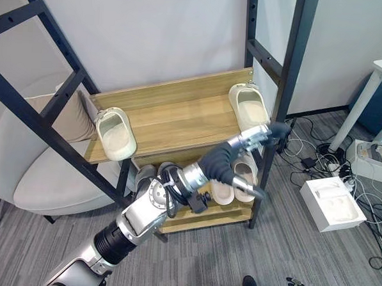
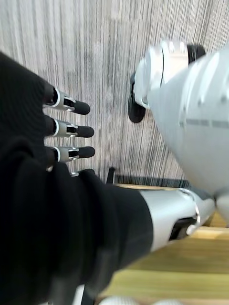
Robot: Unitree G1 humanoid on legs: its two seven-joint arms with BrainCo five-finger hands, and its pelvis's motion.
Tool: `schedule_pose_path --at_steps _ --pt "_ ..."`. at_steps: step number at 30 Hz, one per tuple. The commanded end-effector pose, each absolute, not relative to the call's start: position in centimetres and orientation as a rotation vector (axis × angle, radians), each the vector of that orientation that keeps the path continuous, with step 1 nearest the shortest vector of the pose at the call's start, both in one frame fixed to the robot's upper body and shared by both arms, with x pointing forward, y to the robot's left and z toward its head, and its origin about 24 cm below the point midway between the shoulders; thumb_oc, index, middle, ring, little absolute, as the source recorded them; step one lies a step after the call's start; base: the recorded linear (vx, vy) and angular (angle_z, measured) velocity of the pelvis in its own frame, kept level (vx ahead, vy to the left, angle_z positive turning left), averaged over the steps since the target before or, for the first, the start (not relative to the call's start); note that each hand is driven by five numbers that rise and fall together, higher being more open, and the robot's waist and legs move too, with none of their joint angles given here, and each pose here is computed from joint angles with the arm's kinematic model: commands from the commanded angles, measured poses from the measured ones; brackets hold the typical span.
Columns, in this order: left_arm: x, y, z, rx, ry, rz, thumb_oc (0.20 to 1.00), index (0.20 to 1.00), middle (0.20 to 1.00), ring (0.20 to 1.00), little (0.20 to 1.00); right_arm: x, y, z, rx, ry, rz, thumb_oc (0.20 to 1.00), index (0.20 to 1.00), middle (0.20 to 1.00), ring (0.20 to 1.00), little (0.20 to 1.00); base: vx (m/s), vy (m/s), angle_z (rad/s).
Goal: Arrange the slippers neatly on the shoe rack.
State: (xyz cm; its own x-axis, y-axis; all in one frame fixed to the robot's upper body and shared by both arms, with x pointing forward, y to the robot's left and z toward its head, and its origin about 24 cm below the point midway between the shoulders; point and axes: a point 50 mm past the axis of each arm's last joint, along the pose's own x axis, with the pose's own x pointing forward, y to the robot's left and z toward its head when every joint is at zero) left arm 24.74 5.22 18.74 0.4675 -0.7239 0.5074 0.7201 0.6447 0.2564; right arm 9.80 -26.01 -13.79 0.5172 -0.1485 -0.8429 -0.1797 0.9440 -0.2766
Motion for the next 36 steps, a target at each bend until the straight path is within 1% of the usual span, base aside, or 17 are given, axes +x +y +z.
schedule_pose_path --at_steps 1,3,4,5,6,14,19,20,22,24,25,27,29,30,31,33,36 --pt "26.6 7.2 23.4 0.102 -0.878 -0.647 1.0 1.0 1.0 1.0 1.0 11.3 -24.0 -13.8 -0.295 0.97 0.037 1.0 1.0 1.0 1.0 1.0 0.03 -0.043 0.14" --pt "28.1 8.4 24.2 0.236 -0.914 -0.501 1.0 1.0 1.0 1.0 1.0 11.6 -24.3 -13.7 -0.29 0.962 0.02 1.0 1.0 1.0 1.0 1.0 0.02 -0.034 0.1" --pt "29.7 9.7 24.3 0.355 -0.902 -0.37 1.0 1.0 1.0 1.0 1.0 11.8 -24.4 -13.6 -0.295 0.961 0.012 1.0 1.0 1.0 1.0 1.0 -0.02 -0.033 0.06" --pt "29.7 9.6 24.3 0.356 -0.904 -0.369 1.0 1.0 1.0 1.0 1.0 11.9 -24.4 -13.6 -0.295 0.96 0.012 1.0 1.0 1.0 1.0 1.0 0.01 -0.031 0.01" --pt "30.5 10.5 24.7 0.467 -0.917 -0.28 1.0 1.0 1.0 1.0 1.0 11.9 -24.5 -13.6 -0.297 0.959 0.005 1.0 1.0 1.0 1.0 1.0 0.0 0.0 0.0" --pt "34.5 14.6 26.0 0.881 -0.854 0.043 1.0 1.0 1.0 1.0 1.0 12.7 -24.6 -13.4 -0.294 0.941 -0.007 1.0 1.0 1.0 1.0 1.0 0.0 -0.007 0.0" --pt "34.8 16.3 27.6 1.011 -0.873 0.139 1.0 1.0 1.0 1.0 1.0 13.0 -24.5 -13.3 -0.292 0.935 -0.001 1.0 1.0 1.0 1.0 1.0 0.0 -0.013 0.01" --pt "34.9 17.8 28.1 1.073 -0.855 0.176 1.0 1.0 1.0 1.0 1.0 10.6 -25.2 -14.0 -0.274 1.017 -0.007 1.0 1.0 1.0 1.0 1.0 -0.04 -0.025 0.06" --pt "34.3 18.9 28.4 1.1 -0.856 0.229 1.0 1.0 1.0 1.0 1.0 11.8 -24.4 -13.1 -0.282 0.932 0.052 1.0 1.0 1.0 1.0 1.0 0.0 0.0 0.0" --pt "34.5 20.2 28.3 1.155 -0.814 0.267 1.0 1.0 1.0 1.0 1.0 11.0 -24.9 -12.9 -0.296 0.939 0.058 1.0 1.0 1.0 1.0 1.0 0.0 0.0 0.0" --pt "34.7 21.7 28.4 1.217 -0.763 0.292 1.0 1.0 1.0 1.0 1.0 7.7 -25.9 -14.0 -0.266 1.067 0.011 1.0 1.0 1.0 1.0 1.0 0.0 0.0 0.0" --pt "34.1 22.0 28.8 1.247 -0.769 0.287 1.0 1.0 1.0 1.0 1.0 8.6 -26.7 -13.7 -0.274 1.047 -0.017 1.0 1.0 1.0 1.0 1.0 -0.03 -0.013 -0.01" --pt "34.3 22.9 27.9 1.293 -0.713 0.29 1.0 1.0 1.0 1.0 1.0 8.6 -26.2 -13.8 -0.271 1.053 -0.004 1.0 1.0 1.0 1.0 1.0 0.02 -0.012 0.05" --pt "35.1 24.1 26.7 1.328 -0.622 0.302 1.0 1.0 1.0 1.0 1.0 9.3 -27.2 -13.3 -0.314 1.027 0.022 1.0 1.0 1.0 1.0 1.0 0.0 -0.018 0.13" --pt "35.1 23.9 27.0 1.34 -0.617 0.3 1.0 1.0 1.0 1.0 1.0 9.0 -27.6 -13.9 -0.315 1.086 -0.011 1.0 1.0 1.0 1.0 1.0 -0.01 -0.033 0.13" --pt "34.7 25.3 26.3 1.371 -0.564 0.299 1.0 1.0 1.0 1.0 1.0 10.1 -26.5 -14.0 -0.273 1.068 -0.029 1.0 1.0 1.0 1.0 1.0 0.0 -0.033 0.05" --pt "35.7 26.1 25.2 1.404 -0.474 0.343 1.0 1.0 1.0 1.0 1.0 9.7 -26.6 -13.9 -0.282 1.062 -0.011 1.0 1.0 1.0 1.0 1.0 0.01 -0.031 0.06"
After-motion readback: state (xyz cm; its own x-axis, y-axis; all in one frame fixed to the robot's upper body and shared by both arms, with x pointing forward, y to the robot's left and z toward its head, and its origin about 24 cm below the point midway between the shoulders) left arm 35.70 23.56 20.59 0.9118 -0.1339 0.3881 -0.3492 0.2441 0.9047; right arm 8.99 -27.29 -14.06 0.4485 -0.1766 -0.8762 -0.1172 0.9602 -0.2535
